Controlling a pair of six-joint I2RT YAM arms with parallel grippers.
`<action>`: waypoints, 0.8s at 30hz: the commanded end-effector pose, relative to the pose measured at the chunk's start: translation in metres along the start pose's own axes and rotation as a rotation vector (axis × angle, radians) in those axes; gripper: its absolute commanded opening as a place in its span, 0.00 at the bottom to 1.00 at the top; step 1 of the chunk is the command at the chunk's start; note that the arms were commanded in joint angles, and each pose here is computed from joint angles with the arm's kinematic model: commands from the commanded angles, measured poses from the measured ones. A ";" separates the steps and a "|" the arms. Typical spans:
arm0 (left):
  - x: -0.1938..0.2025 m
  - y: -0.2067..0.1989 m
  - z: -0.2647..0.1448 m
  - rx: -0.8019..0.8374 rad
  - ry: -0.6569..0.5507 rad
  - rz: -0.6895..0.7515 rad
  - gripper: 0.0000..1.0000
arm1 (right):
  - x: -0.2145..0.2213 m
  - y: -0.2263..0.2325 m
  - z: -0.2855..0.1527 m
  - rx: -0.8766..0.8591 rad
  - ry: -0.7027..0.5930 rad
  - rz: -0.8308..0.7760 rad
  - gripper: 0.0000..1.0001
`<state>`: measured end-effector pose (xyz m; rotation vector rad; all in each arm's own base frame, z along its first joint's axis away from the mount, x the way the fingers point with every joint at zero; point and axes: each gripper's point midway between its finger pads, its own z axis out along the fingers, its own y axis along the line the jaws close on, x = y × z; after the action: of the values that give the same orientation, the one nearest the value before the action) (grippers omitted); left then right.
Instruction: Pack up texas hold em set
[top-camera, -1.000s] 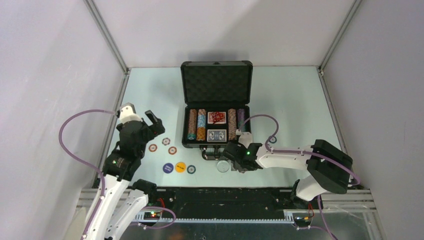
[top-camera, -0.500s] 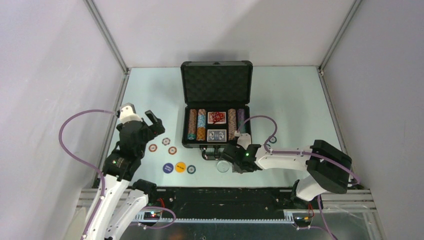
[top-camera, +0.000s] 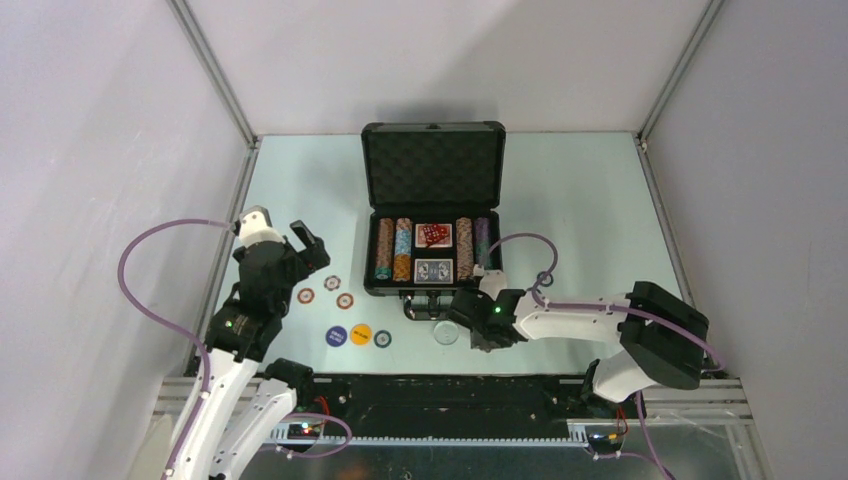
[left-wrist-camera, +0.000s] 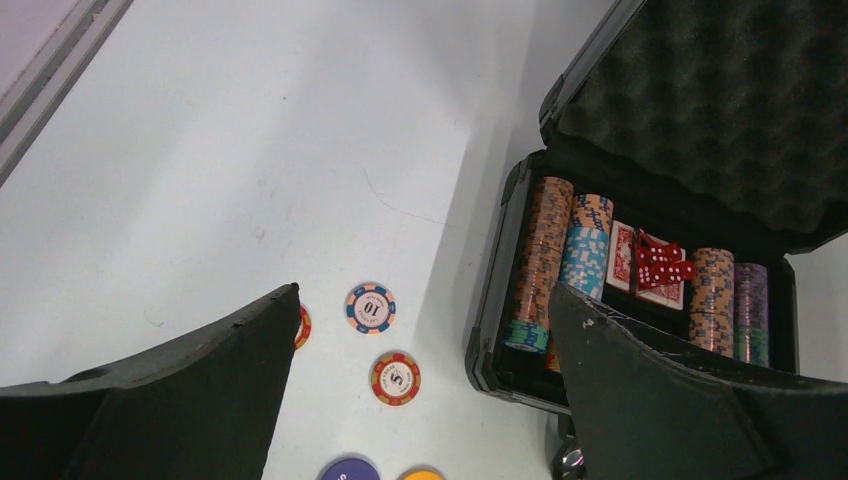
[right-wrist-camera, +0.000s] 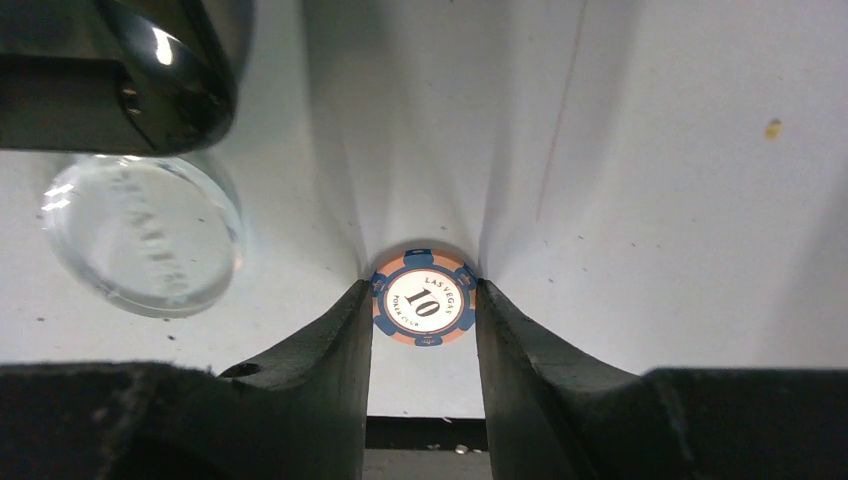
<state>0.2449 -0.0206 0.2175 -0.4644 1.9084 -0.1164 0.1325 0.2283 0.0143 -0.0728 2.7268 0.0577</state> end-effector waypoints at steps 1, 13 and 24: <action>-0.003 -0.004 0.000 0.014 -0.004 -0.004 0.98 | 0.015 -0.030 -0.009 0.103 0.056 -0.034 0.37; -0.003 -0.004 0.000 0.013 -0.005 -0.003 0.98 | -0.006 -0.021 -0.029 0.047 -0.014 -0.023 0.38; -0.003 -0.004 0.001 0.010 -0.001 -0.003 0.98 | -0.017 -0.004 -0.025 -0.023 -0.035 -0.021 0.40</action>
<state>0.2460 -0.0210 0.2148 -0.4634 1.9196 -0.1110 0.1258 0.2071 0.0375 -0.1033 2.7246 0.0289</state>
